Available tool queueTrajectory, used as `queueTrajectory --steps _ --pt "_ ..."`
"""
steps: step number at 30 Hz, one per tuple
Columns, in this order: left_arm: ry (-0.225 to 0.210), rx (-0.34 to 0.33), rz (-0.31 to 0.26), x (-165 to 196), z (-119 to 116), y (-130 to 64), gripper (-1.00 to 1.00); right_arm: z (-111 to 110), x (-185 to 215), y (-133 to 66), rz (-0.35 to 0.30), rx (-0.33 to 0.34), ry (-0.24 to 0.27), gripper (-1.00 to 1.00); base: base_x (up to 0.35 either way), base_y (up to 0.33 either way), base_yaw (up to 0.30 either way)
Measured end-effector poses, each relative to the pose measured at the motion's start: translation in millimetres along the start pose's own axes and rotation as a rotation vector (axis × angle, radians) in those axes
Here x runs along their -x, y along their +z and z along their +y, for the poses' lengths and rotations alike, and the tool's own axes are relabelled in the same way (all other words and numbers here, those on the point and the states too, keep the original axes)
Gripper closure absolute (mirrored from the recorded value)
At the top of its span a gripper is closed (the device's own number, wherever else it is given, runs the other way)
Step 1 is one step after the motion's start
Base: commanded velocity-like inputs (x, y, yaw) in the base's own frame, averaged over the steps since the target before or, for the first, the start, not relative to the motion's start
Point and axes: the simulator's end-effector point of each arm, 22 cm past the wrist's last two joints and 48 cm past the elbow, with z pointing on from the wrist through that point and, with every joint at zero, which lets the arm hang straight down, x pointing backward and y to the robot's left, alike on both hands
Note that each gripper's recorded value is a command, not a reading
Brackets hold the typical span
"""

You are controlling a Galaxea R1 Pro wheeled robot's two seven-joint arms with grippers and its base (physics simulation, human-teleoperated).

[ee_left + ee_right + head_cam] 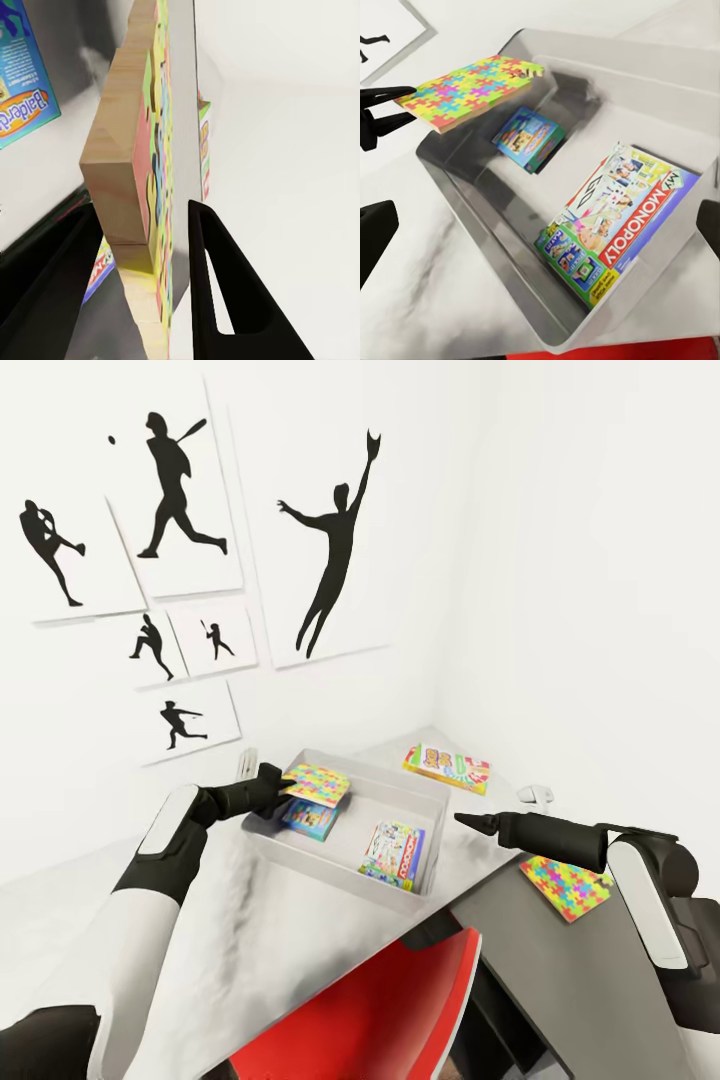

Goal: Put all the toys in the child's room - the three board games (two on the bed and one on the table), the two jigsaw puzzles on the table, and the tennis ball on the table - inside the toy box on the table in the child's room.

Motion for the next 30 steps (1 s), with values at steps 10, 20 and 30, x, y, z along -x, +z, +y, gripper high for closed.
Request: queueTrajectory --steps 10,20,30 --pt "-0.006 0.004 0.003 2 3 5.8 1.00 -5 -6 5.2 0.014 -0.001 0.009 -1.00 0.000 0.000 0.000" --pt "-0.014 0.008 0.008 3 8 11.4 1.00 -9 -13 10.5 0.028 -0.002 0.019 -1.00 0.000 0.000 0.000" --pt "-0.041 -0.012 0.025 2 4 16.8 1.00 -14 -19 15.7 0.042 -0.003 0.029 -1.00 0.000 0.000 0.000"
